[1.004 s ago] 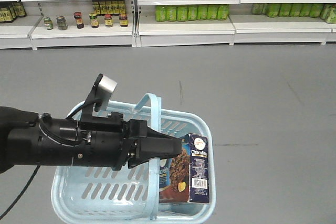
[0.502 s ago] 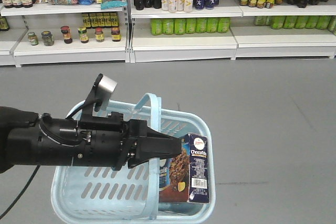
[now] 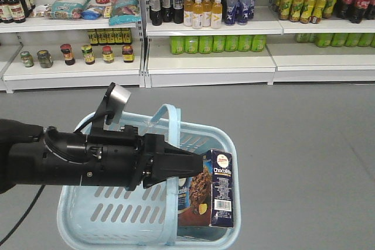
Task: Left arm holds basket, right arm returns cookies
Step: 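Hold the basket with the left gripper while turning past the drink shelves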
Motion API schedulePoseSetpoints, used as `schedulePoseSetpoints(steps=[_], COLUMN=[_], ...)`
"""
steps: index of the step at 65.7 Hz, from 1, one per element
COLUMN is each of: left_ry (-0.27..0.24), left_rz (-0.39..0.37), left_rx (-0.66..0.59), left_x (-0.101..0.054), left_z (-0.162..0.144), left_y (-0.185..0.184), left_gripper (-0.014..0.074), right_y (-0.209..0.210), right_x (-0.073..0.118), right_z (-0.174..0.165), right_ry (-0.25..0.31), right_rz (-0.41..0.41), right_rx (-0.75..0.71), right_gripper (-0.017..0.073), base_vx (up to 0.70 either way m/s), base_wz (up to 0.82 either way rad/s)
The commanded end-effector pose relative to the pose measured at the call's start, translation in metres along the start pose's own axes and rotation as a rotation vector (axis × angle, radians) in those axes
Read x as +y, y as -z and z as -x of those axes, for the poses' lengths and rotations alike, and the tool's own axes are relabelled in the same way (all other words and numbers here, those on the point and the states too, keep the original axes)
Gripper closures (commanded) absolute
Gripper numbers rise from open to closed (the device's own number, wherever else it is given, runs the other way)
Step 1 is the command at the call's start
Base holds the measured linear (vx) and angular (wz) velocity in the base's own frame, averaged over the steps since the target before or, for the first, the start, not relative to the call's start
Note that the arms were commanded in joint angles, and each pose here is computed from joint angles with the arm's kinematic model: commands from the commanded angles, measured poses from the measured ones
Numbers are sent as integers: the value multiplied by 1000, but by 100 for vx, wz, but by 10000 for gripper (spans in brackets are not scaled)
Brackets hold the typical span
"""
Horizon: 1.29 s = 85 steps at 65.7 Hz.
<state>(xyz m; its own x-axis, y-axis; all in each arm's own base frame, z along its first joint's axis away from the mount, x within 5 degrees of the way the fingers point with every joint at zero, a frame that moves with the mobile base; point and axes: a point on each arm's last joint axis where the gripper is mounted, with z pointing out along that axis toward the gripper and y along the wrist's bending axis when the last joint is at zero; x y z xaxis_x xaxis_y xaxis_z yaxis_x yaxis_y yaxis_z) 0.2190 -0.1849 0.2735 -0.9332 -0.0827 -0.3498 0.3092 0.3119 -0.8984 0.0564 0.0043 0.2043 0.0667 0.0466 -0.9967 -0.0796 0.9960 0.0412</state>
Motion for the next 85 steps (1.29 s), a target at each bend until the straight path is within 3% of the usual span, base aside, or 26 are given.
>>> schedulePoseSetpoints(steps=[1,48,85], left_ry=[-13,-13,-13], left_rz=[-139,-138,-138], left_rx=[-61,-62,-62], left_x=[-30,-30,-30], left_z=[9,9,9], left_y=[7,7,7], left_gripper=[596,596,596], right_y=[1,1,1], right_x=[0,0,0], right_z=[2,2,2], right_ry=[17,17,17], right_rz=[-1,-1,-1], right_rx=[-68,-68,-68], right_gripper=[568,568,568], base_vx=[46,44,38], base_wz=[8,5,-26])
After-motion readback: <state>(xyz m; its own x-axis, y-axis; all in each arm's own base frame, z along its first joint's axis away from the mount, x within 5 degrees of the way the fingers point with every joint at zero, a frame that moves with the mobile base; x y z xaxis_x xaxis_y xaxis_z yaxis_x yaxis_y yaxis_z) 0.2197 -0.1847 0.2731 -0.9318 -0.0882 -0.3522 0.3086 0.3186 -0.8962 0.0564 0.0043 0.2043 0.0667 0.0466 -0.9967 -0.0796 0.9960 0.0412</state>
